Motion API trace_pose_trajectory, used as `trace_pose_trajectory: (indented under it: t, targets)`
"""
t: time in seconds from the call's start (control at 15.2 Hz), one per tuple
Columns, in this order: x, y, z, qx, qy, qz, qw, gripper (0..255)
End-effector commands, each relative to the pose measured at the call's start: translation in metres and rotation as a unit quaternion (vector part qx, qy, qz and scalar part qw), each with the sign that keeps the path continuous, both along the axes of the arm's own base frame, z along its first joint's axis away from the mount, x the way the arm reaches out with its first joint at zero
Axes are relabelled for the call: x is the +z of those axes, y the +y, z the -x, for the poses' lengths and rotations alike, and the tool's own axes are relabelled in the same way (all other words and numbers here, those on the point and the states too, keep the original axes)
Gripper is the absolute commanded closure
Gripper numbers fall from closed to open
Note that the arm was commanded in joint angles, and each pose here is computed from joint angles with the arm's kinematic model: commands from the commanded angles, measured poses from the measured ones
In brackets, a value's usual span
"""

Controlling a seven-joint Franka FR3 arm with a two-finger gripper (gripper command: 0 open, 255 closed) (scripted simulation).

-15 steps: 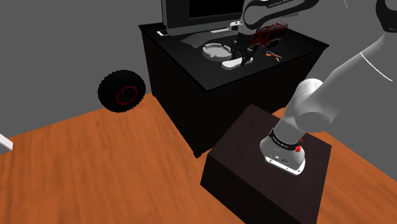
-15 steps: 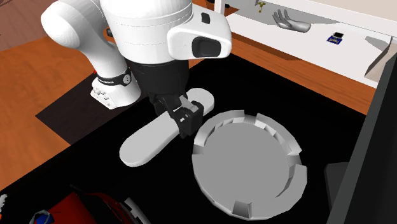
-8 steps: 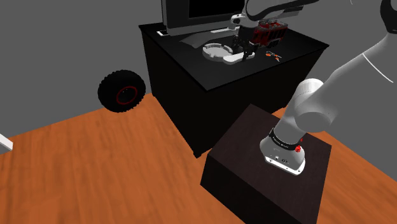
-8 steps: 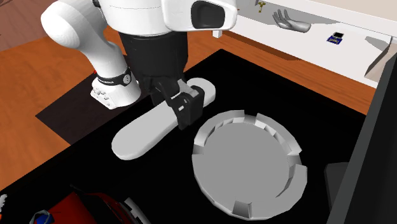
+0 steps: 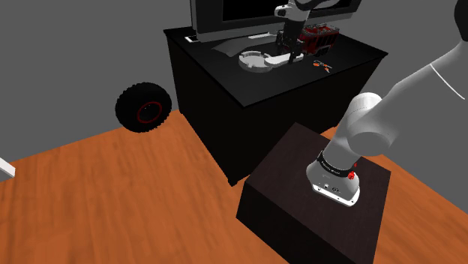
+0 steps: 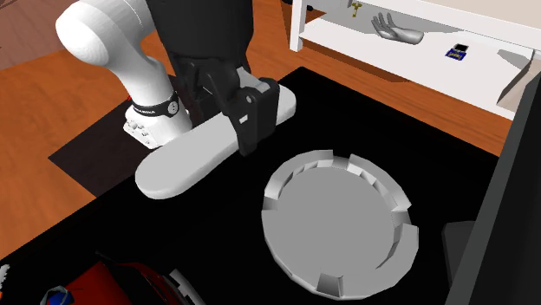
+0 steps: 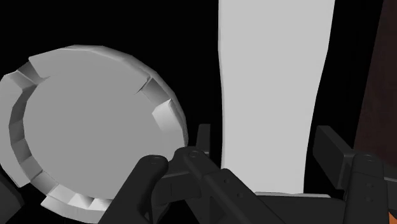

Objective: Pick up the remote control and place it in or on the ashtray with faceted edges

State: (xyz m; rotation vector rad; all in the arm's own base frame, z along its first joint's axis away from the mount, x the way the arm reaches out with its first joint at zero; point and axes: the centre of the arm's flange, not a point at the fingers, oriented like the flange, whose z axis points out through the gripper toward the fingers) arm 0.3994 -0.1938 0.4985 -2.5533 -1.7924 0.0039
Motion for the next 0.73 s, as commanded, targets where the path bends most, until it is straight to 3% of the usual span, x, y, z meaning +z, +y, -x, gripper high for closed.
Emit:
trace_pose_trajectory:
  t: [0.0,0.26,0.66]
  targets:
    - [0.012,0.000,0.000,0.000,0.000,0.000,1.0000,255]
    - [0.028,0.000,0.000,0.000,0.000,0.000,1.0000,255]
    - [0.031,-0.006,-0.079,0.000,0.000,0.000,1.0000,255]
